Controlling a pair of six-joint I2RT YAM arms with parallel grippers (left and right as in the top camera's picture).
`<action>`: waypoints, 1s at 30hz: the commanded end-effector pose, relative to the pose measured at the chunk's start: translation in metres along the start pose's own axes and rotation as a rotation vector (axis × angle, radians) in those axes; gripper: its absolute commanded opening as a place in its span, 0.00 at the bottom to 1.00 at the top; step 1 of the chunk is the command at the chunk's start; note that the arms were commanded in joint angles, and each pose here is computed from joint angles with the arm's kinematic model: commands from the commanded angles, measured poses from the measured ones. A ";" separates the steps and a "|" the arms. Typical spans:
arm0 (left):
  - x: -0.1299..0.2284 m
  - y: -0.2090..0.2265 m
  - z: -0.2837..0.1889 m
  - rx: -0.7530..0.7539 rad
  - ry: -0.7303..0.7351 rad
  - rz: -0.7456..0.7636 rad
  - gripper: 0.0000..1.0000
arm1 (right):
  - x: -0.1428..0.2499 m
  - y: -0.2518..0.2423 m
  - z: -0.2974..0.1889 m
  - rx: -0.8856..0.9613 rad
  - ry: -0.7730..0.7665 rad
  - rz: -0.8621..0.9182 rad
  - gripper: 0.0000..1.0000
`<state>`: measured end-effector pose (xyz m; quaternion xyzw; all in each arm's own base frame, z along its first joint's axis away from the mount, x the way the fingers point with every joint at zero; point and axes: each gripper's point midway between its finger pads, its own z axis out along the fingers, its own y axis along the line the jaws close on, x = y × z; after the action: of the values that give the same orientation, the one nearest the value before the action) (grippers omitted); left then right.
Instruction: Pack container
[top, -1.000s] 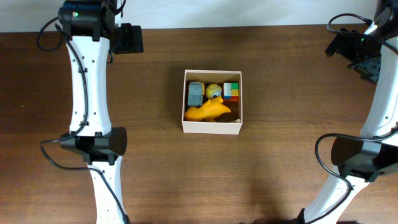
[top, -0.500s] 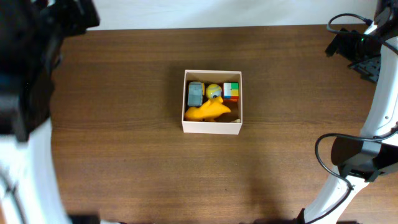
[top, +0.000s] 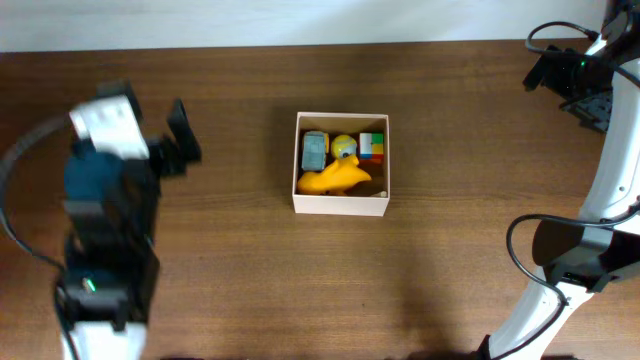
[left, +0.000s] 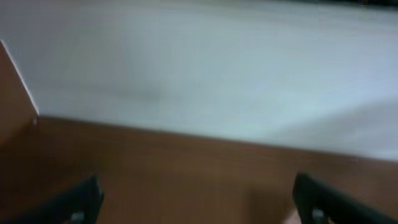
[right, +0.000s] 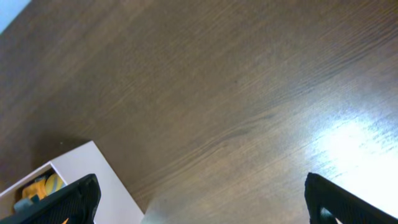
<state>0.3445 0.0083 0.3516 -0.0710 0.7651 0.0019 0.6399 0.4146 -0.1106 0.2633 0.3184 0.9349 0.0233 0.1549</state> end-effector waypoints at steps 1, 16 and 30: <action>0.032 0.002 -0.022 0.035 -0.057 0.004 0.99 | 0.002 0.002 0.001 -0.003 0.010 -0.001 0.99; 0.160 0.017 -0.052 0.074 -0.191 -0.010 0.99 | 0.002 0.002 0.001 -0.003 0.010 -0.002 0.99; 0.184 0.022 -0.066 0.060 -0.197 0.091 0.99 | 0.002 0.002 0.001 -0.003 0.010 -0.002 0.99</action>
<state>0.2489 0.0061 0.1844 -0.0428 0.6997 -0.0038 0.7132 0.4146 -0.1106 0.2632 0.3183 0.9350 0.0233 0.1547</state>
